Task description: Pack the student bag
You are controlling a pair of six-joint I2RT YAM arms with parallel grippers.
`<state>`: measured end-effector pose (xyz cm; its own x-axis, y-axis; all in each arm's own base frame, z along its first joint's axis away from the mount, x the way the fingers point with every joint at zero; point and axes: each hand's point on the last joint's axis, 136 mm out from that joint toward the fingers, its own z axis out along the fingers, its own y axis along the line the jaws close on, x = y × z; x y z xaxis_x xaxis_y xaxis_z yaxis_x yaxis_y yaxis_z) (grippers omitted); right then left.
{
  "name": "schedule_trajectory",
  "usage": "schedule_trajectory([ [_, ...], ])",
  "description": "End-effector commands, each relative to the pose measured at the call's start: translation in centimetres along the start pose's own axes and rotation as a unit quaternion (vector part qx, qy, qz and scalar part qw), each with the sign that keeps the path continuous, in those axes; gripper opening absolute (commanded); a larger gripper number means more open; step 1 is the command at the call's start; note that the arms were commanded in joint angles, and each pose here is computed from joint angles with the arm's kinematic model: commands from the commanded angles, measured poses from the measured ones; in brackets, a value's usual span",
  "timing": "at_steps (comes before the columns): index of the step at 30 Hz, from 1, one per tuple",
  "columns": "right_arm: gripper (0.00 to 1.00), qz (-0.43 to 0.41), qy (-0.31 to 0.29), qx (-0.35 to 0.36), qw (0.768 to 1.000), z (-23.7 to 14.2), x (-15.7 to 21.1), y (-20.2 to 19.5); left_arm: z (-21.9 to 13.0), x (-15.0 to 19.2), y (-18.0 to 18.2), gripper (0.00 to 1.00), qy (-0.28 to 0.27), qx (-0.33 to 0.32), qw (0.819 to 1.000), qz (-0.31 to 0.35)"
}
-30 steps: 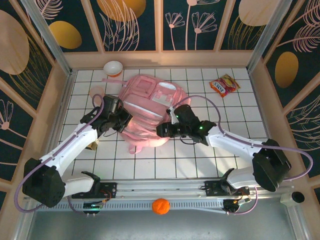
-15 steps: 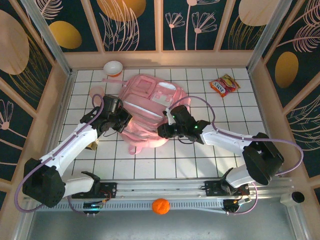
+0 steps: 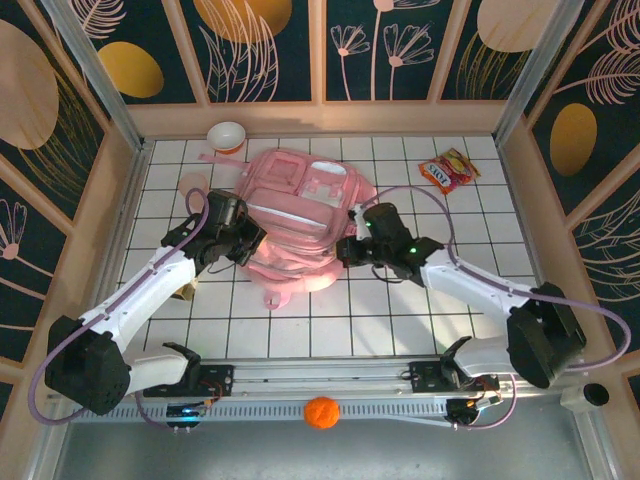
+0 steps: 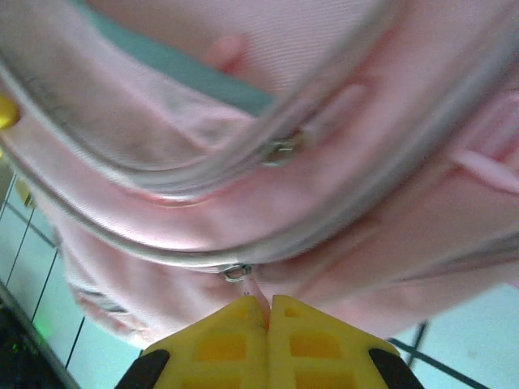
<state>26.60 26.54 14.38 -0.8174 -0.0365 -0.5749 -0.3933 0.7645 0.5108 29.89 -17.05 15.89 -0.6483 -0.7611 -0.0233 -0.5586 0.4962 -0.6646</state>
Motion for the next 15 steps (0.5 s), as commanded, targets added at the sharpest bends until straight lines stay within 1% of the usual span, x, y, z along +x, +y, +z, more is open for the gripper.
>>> schedule_trajectory([
  [1,0.00,0.024,-0.018,0.068,0.997,-1.2,0.1,-4.4,-1.8,-0.8,-2.6,0.00,-0.021,0.042,0.999,0.008],
  [5,0.00,0.046,-0.035,0.092,0.994,-1.8,-0.5,-7.0,-2.0,-0.6,-3.2,0.00,-0.013,0.052,0.999,0.006],
  [7,0.00,0.065,-0.053,0.100,0.991,-2.1,-1.4,-8.7,-2.0,-0.4,-3.3,0.00,-0.008,0.054,0.999,0.004],
  [11,0.00,0.090,-0.089,0.093,0.988,-2.3,-3.5,-10.7,-2.4,0.0,-3.5,0.00,0.002,0.062,0.998,0.005],
  [15,0.00,0.096,-0.113,0.075,0.986,-1.8,-5.4,-11.5,-2.6,1.1,-3.3,0.00,0.031,0.071,0.997,0.007],
])
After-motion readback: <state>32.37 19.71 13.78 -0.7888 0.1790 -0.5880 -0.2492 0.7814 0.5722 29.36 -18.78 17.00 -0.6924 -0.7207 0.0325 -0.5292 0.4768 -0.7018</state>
